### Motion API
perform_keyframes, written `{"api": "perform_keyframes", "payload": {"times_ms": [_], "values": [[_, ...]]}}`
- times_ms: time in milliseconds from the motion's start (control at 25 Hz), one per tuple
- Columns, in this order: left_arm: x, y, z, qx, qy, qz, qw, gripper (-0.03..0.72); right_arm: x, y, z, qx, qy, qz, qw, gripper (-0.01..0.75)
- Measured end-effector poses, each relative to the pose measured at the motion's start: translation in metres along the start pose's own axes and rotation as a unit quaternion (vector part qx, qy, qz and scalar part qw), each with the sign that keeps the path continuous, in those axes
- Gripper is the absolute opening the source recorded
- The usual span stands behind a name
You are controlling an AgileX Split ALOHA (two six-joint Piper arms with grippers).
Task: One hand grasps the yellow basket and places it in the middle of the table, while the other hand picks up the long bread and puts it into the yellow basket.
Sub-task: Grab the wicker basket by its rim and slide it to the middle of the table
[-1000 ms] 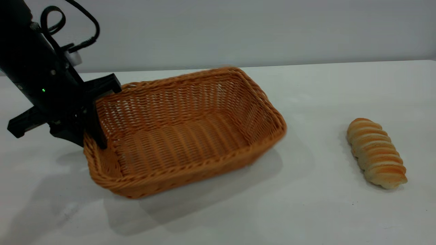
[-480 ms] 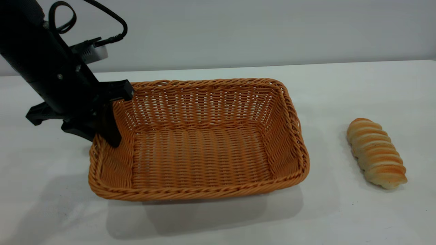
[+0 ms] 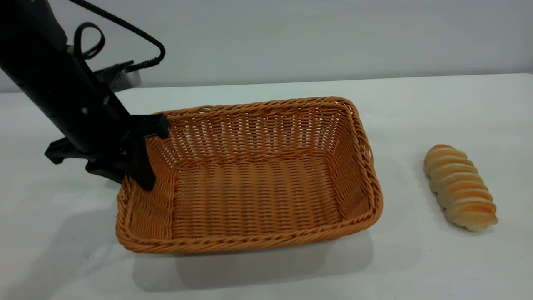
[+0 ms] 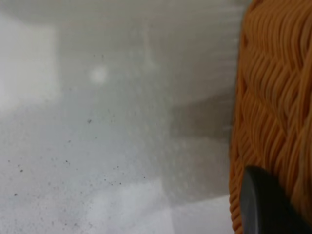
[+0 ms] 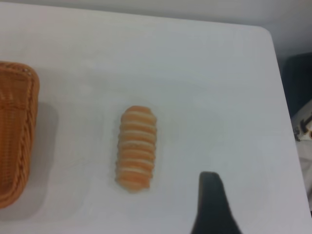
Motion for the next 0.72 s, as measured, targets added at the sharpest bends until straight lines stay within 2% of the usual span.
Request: {"api": "perform_keyframes", "payload": {"times_ms": [120,200,280,480,560,640,720], "values": [[0.0,0.0,0.0,0.001,-0.003,-0.001,1.0,0.121,0.004,-0.007,0.001,-0.001,0.004,0.015,1.0,0.535],[-0.001,0.0,0.0,0.001,-0.014,-0.003,1.0,0.159,0.003,-0.013,0.003,-0.002,0.006,0.023,1.0,0.535],[-0.001,-0.002,0.0,0.0,-0.03,-0.004,1.0,0.243,0.003,-0.019,0.004,-0.003,0.009,0.031,0.999,0.537],[-0.001,-0.002,0.0,0.0,-0.049,-0.004,0.999,0.529,0.0,-0.04,0.009,-0.009,0.016,0.047,0.999,0.58],[-0.001,-0.001,0.0,0.0,-0.05,-0.005,0.999,0.608,-0.001,-0.05,0.011,-0.012,0.019,0.054,0.998,0.604],[-0.004,0.005,-0.001,0.0,-0.056,-0.015,0.998,0.651,-0.001,-0.062,0.014,-0.016,0.022,0.064,0.998,0.621],[-0.007,0.014,-0.003,-0.003,-0.07,-0.029,0.997,0.655,0.0,-0.074,0.017,-0.019,0.026,0.076,0.997,0.627]]}}
Point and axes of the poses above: a point on each arm's last joint axis where the gripper is mounted, y pointing back along that axis away from the gripper, z along the wrist's bending axis when the last joint is at zero, x = y × z, the point moved 4 cm from there along -y, pointing out along that axis toward the gripper, and after that the axes turned 4 degrees about y, right-handed, at the moved point
